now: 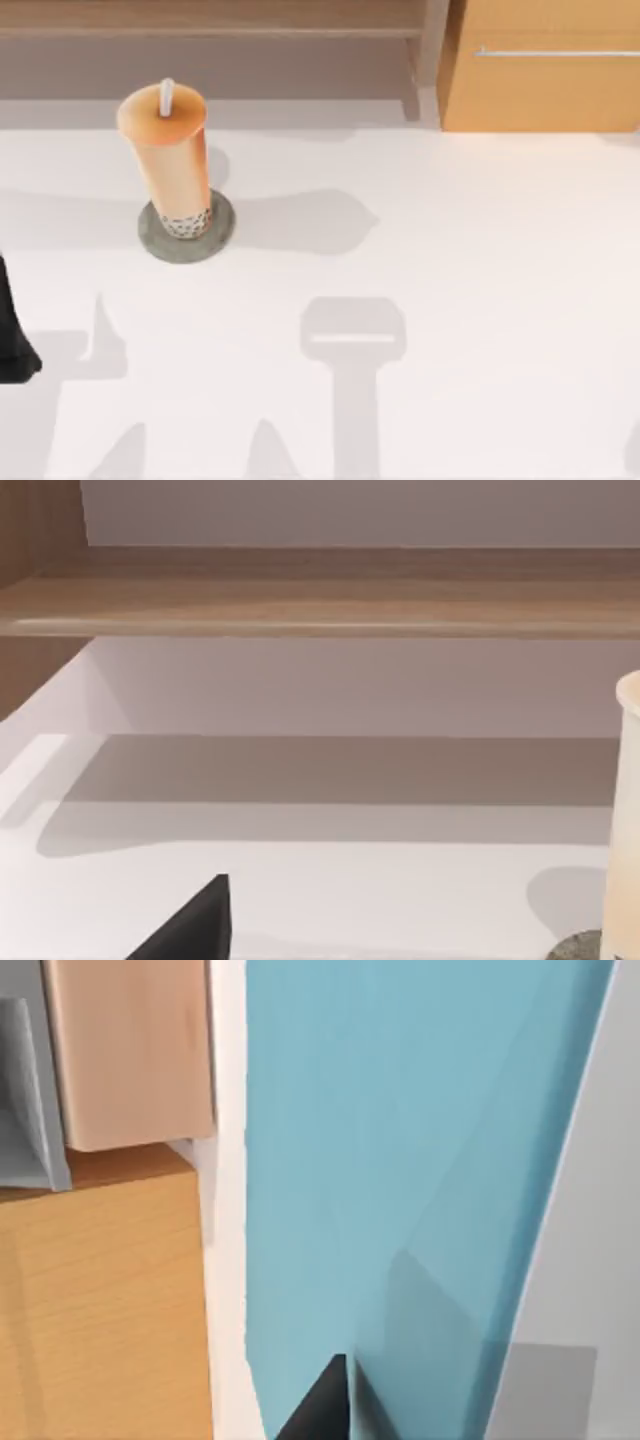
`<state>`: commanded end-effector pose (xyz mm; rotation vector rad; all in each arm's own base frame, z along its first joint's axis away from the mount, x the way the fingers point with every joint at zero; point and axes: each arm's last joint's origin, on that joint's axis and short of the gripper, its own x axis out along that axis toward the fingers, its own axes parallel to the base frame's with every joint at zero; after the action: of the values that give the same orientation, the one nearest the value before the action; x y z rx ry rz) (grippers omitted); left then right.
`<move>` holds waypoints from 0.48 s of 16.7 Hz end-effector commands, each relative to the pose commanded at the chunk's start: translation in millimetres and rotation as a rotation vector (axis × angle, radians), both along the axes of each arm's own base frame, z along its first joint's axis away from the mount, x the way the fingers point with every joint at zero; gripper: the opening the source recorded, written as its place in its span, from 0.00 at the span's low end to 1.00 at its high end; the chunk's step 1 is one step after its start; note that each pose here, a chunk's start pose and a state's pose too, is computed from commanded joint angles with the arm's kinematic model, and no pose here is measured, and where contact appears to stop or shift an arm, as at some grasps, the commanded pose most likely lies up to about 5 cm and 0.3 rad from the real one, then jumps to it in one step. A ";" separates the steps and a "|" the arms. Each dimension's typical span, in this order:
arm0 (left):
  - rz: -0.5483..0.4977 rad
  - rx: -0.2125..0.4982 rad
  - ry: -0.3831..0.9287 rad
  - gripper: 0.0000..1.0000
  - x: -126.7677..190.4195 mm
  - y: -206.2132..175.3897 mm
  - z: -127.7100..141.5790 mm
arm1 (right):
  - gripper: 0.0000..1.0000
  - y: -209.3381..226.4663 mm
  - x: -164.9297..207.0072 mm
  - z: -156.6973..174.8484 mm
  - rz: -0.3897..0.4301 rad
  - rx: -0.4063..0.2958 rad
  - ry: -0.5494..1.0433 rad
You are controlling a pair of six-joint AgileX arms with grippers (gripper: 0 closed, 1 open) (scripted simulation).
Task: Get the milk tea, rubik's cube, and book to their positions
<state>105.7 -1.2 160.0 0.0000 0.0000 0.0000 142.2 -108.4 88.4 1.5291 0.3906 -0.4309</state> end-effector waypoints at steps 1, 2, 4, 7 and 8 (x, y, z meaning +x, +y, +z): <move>0.000 0.000 0.000 1.00 0.0 0.0 0.0 | 0.00 0.0 0.0 0.0 0.000 0.000 0.000; 0.000 0.000 0.000 1.00 0.0 0.0 0.0 | 0.00 -1.3 2.9 3.1 0.003 -0.006 -0.013; 0.000 0.000 0.000 1.00 0.0 0.0 0.0 | 0.00 -1.0 3.3 1.9 0.003 -0.005 -0.010; 0.000 0.000 0.000 1.00 0.0 0.0 0.0 | 0.00 -0.4 4.1 -0.6 0.001 -0.002 -0.003; 0.000 0.000 0.000 1.00 0.0 0.0 0.0 | 0.00 -0.2 4.5 -1.6 0.000 0.000 -0.001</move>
<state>105.7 -1.2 160.0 0.0000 0.0000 0.0000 146.7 -108.6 86.8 1.5287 0.3899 -0.4298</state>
